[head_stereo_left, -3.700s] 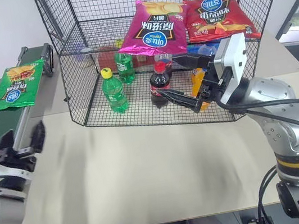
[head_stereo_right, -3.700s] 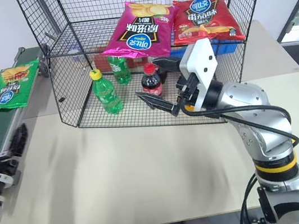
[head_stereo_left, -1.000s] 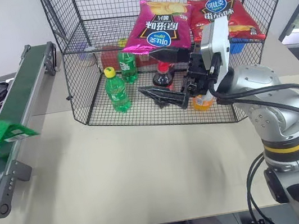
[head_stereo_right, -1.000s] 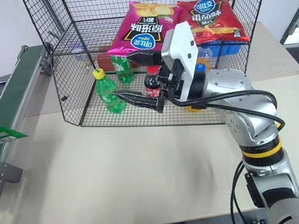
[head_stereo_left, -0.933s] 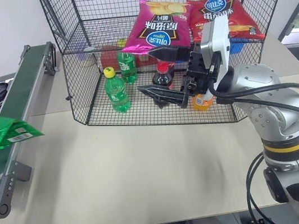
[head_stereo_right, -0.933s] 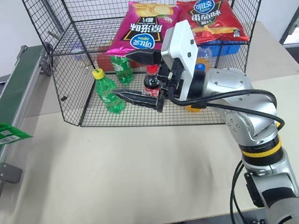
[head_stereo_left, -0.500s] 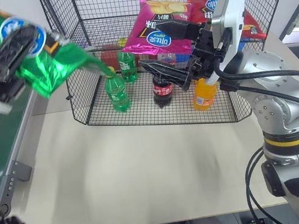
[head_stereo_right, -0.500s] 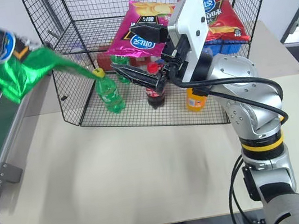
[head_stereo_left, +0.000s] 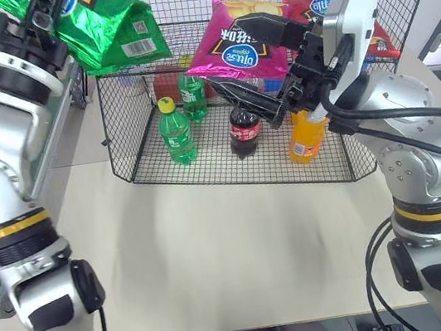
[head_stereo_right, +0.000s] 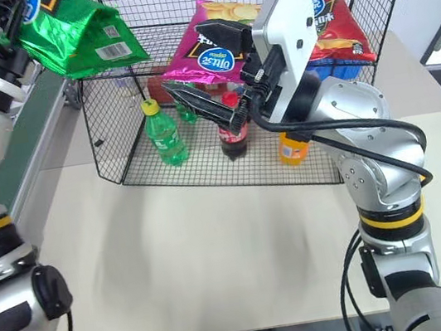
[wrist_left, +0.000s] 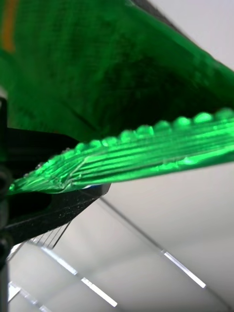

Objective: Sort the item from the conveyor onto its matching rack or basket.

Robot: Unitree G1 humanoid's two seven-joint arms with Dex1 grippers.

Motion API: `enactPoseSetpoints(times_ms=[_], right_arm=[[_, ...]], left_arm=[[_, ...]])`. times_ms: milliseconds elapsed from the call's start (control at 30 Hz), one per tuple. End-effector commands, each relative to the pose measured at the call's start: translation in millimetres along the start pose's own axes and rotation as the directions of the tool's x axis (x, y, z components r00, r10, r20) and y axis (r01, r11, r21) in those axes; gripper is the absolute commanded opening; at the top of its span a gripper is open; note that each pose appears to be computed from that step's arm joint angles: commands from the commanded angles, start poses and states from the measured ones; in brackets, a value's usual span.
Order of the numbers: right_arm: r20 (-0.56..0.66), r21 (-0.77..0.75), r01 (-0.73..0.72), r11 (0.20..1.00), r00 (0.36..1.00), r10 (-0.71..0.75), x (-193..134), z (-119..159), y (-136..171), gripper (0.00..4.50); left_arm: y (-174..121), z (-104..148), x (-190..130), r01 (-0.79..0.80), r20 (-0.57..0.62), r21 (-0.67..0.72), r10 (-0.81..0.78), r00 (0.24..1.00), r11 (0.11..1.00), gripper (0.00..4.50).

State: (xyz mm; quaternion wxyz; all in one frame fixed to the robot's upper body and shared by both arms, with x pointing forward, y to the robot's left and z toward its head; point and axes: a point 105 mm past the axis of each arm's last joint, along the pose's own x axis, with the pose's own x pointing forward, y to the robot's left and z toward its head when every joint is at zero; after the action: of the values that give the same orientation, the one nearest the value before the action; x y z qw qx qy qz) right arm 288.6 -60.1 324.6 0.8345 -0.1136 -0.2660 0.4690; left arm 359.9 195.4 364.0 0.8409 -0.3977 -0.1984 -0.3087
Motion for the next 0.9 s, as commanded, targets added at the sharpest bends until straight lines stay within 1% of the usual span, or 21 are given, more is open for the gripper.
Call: enactPoseSetpoints(times_ms=[33, 200, 433, 500, 567, 667, 800, 900], right_arm=[[0.02, -0.031, 0.018, 0.999, 1.0, -0.017, -3.1, 10.0, 0.3, 4.5], [0.011, -0.014, 0.009, 1.0, 1.0, -0.009, -4.2, 7.3, 5.0, 4.5], [0.008, -0.021, 0.02, 1.0, 1.0, -0.02, -5.1, 8.4, 4.4, 4.5], [0.006, -0.021, 0.022, 1.0, 1.0, -0.022, -5.6, 8.4, 4.6, 4.5], [0.005, -0.022, 0.025, 0.999, 1.0, -0.025, -5.9, 8.4, 4.8, 4.5], [0.004, -0.022, 0.029, 0.999, 1.0, -0.029, -6.1, 8.5, 4.9, 4.5], [-0.001, -0.028, 0.036, 0.999, 0.999, -0.036, -6.5, 7.7, 3.4, 4.5], [-0.011, -0.037, 0.037, 0.999, 0.999, -0.037, -6.2, 5.9, 1.4, 4.5]], left_arm=[[-14.7, 8.2, 13.4, 0.085, 0.064, 0.047, -0.088, 0.994, 0.995, 0.06], [-19.3, 6.3, 29.5, 0.132, 0.088, 0.058, -0.137, 0.987, 0.99, 0.06], [-9.4, -2.3, 34.6, 0.126, 0.101, 0.063, -0.132, 0.986, 0.99, 0.06], [-3.9, -9.7, 34.2, 0.11, 0.084, 0.068, -0.116, 0.99, 0.992, 0.06], [5.7, -21.5, 29.5, 0.084, 0.044, 0.089, -0.088, 0.995, 0.993, 0.06], [19.6, -36.4, 16.8, 0.035, -0.002, 0.075, -0.035, 0.999, 0.997, 0.06], [24.8, -42.0, -0.1, -0.02, -0.018, 0.053, 0.021, 1.0, 0.998, 0.06], [29.6, -42.6, -9.4, -0.079, -0.007, 0.021, 0.079, 0.997, 0.997, 0.06]])
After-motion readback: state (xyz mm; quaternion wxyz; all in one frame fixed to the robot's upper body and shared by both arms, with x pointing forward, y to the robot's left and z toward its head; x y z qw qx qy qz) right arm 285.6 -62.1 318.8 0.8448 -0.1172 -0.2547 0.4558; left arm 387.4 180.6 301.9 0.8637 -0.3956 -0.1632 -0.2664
